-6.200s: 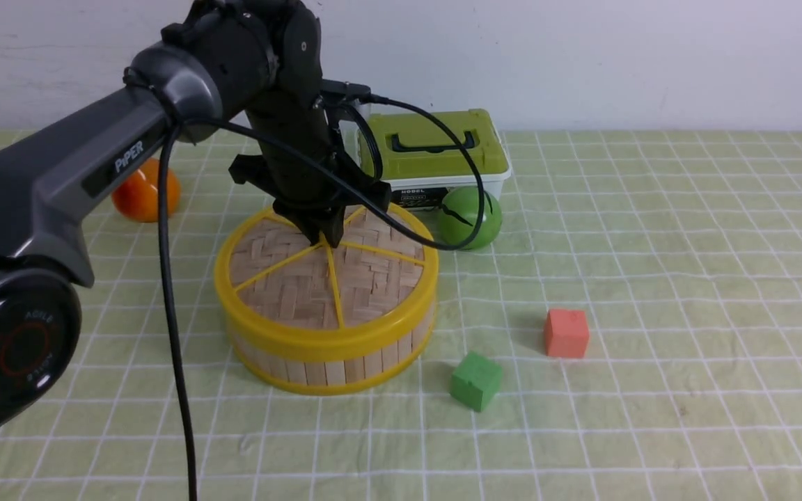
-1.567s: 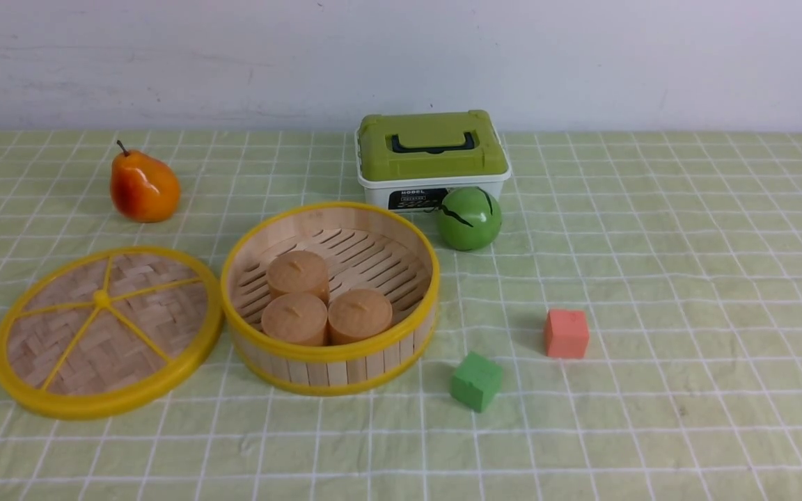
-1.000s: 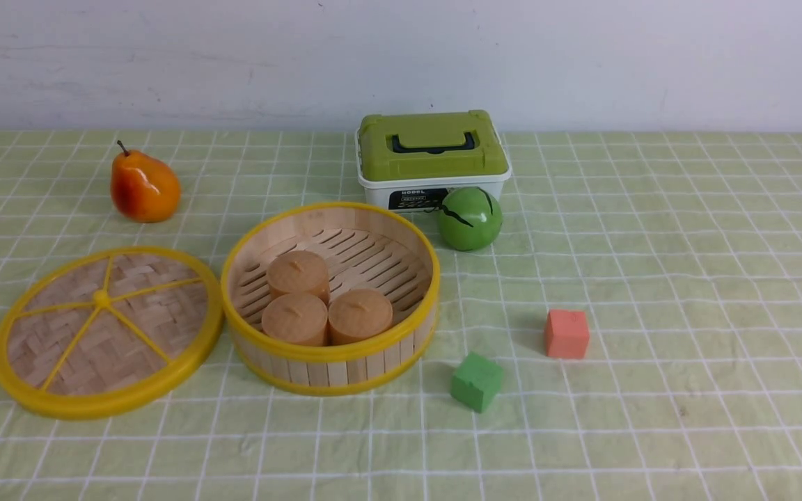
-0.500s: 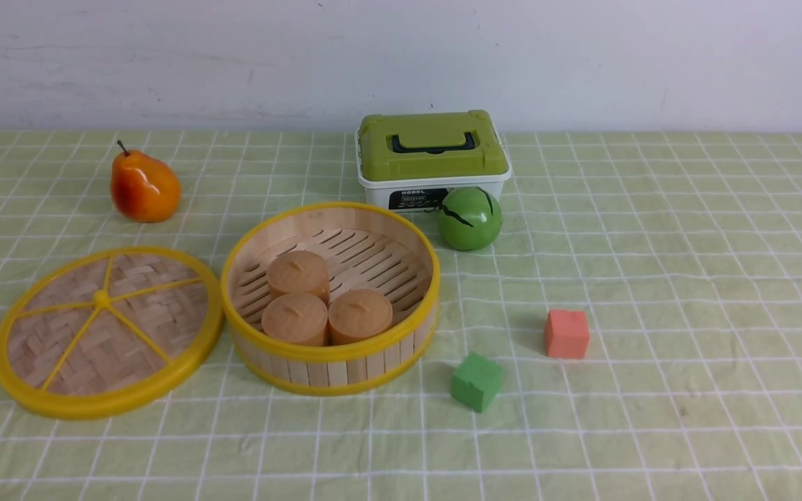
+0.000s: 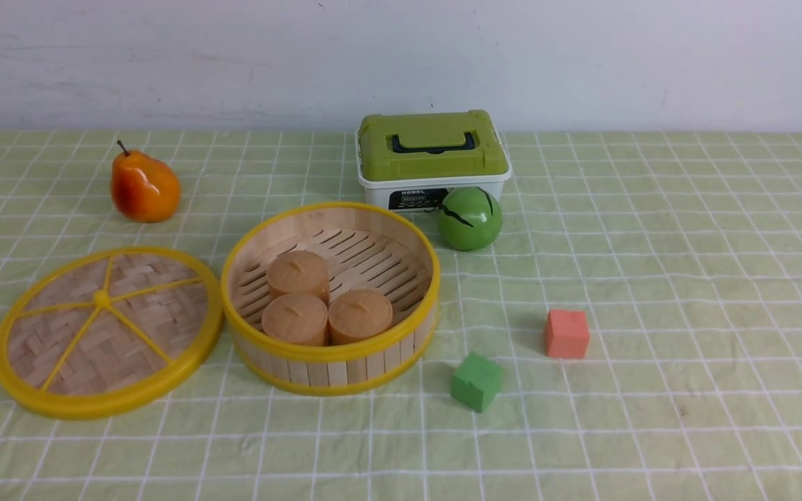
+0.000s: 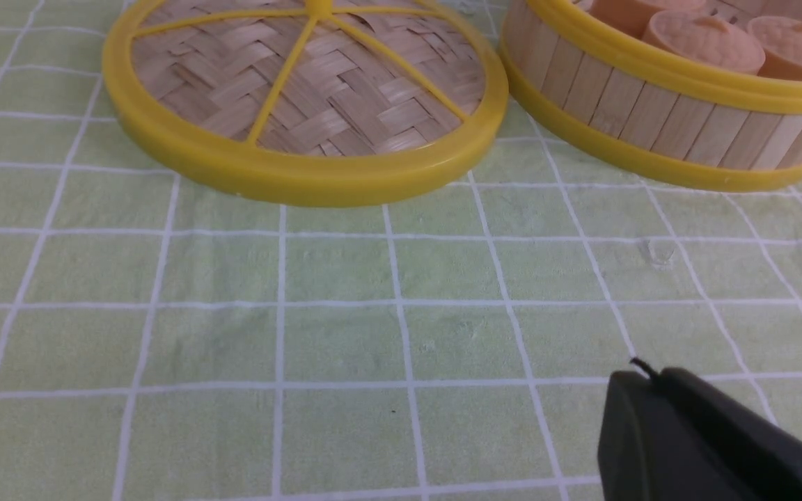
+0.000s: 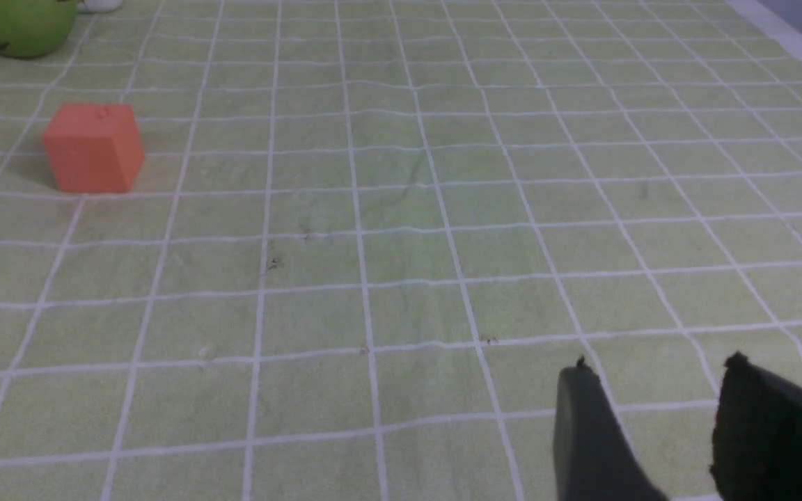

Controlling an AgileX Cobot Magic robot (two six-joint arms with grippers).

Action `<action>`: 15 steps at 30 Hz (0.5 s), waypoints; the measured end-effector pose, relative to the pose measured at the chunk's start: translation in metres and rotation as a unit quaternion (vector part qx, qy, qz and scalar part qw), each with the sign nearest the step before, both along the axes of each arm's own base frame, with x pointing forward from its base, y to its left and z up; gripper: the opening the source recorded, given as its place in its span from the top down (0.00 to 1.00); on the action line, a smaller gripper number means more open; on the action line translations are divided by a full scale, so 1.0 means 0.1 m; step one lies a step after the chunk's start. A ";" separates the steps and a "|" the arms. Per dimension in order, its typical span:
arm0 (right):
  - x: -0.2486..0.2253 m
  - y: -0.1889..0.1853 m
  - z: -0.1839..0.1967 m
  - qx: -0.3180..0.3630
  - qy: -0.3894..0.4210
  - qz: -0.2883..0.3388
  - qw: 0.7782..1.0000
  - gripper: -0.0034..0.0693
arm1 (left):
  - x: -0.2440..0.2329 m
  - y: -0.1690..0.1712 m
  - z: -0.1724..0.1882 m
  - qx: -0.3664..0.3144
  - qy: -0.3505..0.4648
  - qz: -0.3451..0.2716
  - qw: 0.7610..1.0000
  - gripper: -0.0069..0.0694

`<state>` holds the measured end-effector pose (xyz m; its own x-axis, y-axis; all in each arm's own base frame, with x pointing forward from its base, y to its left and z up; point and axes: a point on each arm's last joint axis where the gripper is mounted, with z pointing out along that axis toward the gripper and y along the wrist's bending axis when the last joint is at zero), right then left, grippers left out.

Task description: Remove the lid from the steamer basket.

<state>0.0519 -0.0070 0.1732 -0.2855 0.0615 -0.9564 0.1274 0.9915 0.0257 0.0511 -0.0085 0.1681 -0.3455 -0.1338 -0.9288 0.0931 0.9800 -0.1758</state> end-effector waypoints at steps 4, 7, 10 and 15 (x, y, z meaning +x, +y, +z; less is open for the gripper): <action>0.00 0.00 0.00 0.000 0.000 0.000 1.000 0.62 | 0.00 0.00 0.00 0.000 0.000 0.000 1.000 0.91; 0.00 0.00 0.00 0.000 0.000 0.000 1.000 0.62 | 0.00 0.00 0.00 0.000 0.000 0.000 1.000 0.91; 0.00 0.00 0.00 0.000 0.000 0.000 1.000 0.62 | 0.00 0.00 0.00 0.001 0.000 0.000 1.000 0.90; 0.00 0.00 0.00 0.000 0.000 0.000 1.000 0.62 | 0.00 0.00 0.00 0.001 0.000 0.000 1.000 0.90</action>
